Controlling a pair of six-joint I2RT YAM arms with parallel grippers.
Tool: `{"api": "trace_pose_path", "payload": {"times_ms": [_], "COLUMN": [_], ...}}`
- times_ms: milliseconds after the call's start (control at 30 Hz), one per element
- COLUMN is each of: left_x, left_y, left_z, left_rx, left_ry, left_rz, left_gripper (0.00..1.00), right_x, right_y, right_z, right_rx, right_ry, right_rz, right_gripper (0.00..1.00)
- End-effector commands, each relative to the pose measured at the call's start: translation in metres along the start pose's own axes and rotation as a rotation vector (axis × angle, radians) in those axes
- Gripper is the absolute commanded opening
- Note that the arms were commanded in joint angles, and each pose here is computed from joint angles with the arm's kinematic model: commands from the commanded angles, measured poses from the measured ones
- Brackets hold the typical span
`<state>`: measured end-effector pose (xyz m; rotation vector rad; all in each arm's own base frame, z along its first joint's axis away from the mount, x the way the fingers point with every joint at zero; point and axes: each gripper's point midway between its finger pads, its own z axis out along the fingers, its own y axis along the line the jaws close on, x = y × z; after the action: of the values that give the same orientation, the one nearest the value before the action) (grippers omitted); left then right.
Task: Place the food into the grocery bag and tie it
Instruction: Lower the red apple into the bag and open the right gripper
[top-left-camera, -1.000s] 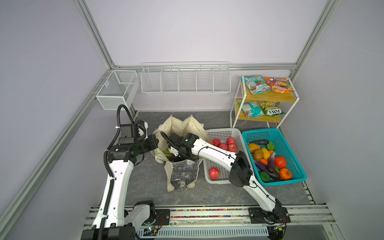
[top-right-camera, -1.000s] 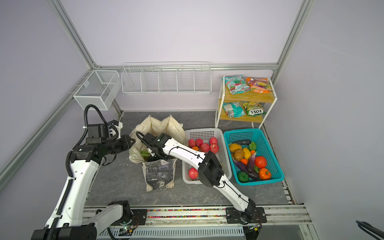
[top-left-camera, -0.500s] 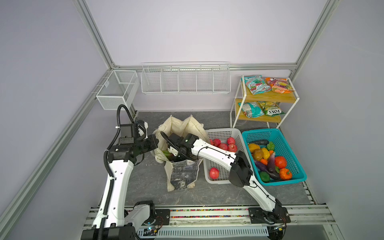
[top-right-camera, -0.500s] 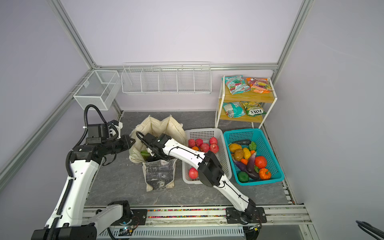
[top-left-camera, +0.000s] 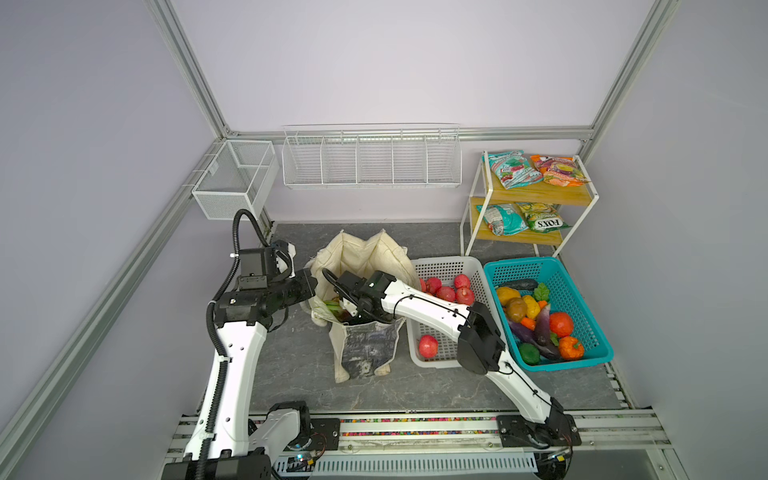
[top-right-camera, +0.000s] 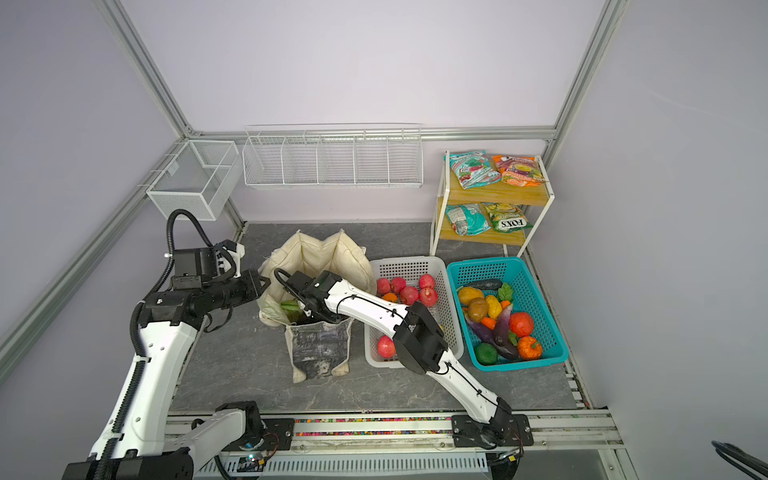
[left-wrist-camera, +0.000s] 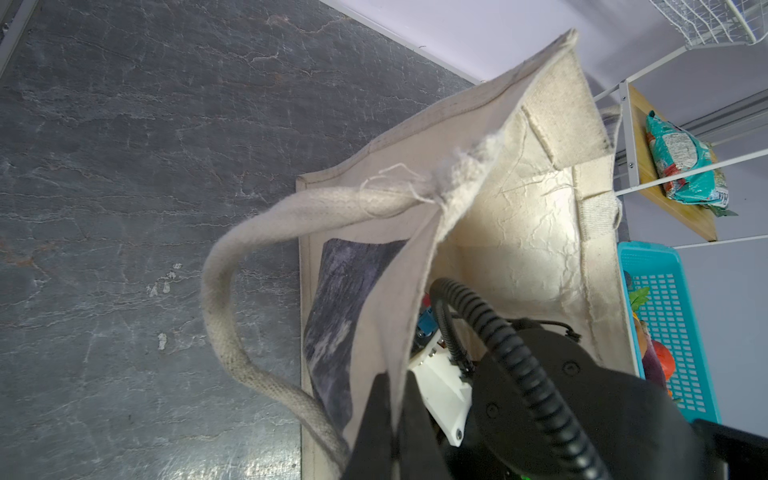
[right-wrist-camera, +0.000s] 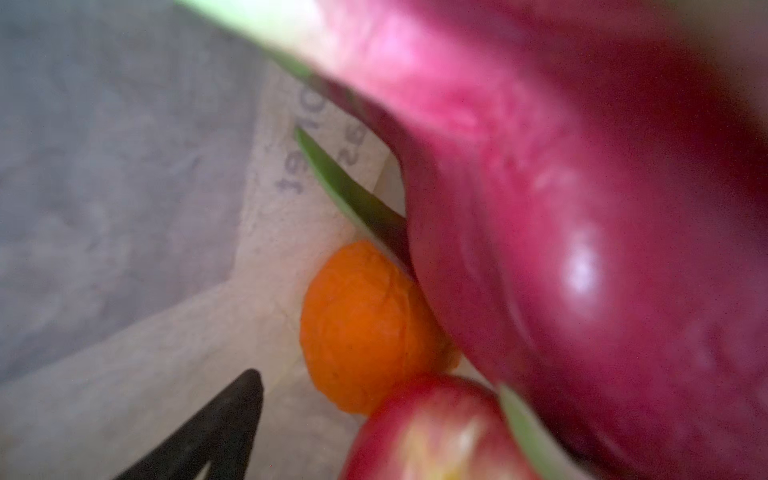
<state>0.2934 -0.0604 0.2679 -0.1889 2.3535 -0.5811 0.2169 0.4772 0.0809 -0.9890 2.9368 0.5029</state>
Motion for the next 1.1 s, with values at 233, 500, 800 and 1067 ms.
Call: {"api": "trace_pose_path", "payload": {"times_ms": [233,500,800,1067], "left_x": [-0.007,-0.006,-0.006,-0.006], "left_y": [-0.012,-0.012,-0.013,-0.014], "left_z": [-0.011,-0.011,-0.011,-0.012], "left_rx": [0.033,0.038,0.040,0.046], "left_ry": [-0.035,-0.035,-0.034,-0.035], "left_rz": [0.030,0.031,0.032,0.033], "left_gripper": [0.00,0.00,0.00,0.00], "right_x": [-0.005,-0.014,-0.033,-0.047], "right_y": [-0.003,0.000,0.004,0.000], "right_z": [-0.017,-0.038,-0.083,-0.139], "right_rx": [0.023,0.033,0.064,0.132], "right_ry": [-0.041,-0.101,-0.235,-0.389], "right_rz": [-0.009,-0.006,-0.016,-0.048], "right_gripper": [0.88,0.88,0.88,0.88]}}
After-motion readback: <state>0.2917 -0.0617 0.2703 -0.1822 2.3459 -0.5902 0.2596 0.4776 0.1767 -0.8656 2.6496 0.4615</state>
